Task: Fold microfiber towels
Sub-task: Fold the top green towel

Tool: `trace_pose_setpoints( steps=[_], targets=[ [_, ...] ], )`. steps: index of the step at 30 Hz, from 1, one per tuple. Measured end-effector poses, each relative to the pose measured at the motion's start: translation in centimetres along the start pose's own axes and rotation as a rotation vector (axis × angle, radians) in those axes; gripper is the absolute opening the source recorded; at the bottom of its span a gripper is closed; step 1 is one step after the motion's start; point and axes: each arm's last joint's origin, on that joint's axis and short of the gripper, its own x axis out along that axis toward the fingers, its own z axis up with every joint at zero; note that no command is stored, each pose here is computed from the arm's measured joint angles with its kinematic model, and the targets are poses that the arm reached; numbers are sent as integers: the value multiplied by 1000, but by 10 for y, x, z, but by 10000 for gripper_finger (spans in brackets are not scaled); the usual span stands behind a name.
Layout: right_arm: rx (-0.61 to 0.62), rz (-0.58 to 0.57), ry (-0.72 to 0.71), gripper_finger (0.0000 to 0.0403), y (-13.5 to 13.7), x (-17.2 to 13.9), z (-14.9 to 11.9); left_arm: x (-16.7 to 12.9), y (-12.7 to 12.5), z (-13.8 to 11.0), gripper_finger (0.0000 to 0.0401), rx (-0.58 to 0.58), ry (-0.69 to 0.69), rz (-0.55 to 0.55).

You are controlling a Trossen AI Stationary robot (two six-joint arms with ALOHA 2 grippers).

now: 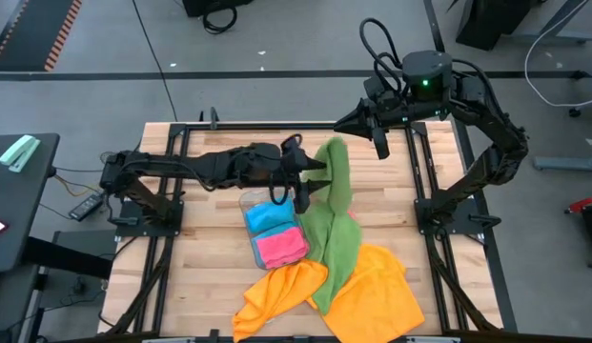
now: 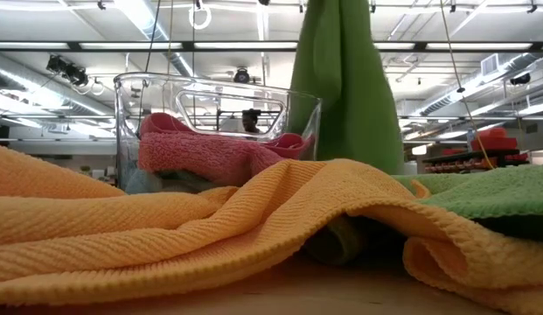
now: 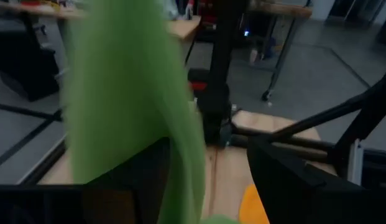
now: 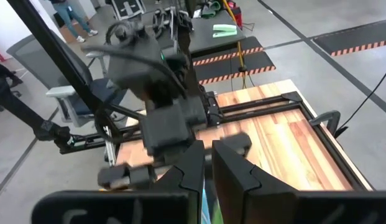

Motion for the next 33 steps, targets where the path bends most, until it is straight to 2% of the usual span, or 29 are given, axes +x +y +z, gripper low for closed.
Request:
trace_pose_setpoints(
  steps=[8,11,15,18,23,33],
  targets=[
    [10,1,-5,39,0,0,1,13,0,-15,215,9,74,9],
    [41,-13,82,39,-1,-1,-8,12,0,-19,215,-8,123,8],
    [-20,-94,340,39,-7,1,-36,10,-1,-26,211,-57,211,-42],
    [-52,-123,467,39,-16,16,-54,9,-4,-32,207,-71,261,-49],
    [-99,-122,610,51,-33,48,-87,6,-12,-35,198,-58,292,-65],
    [-244,-19,775,120,-55,105,-168,-11,-27,-49,181,-104,459,-60]
  ],
)
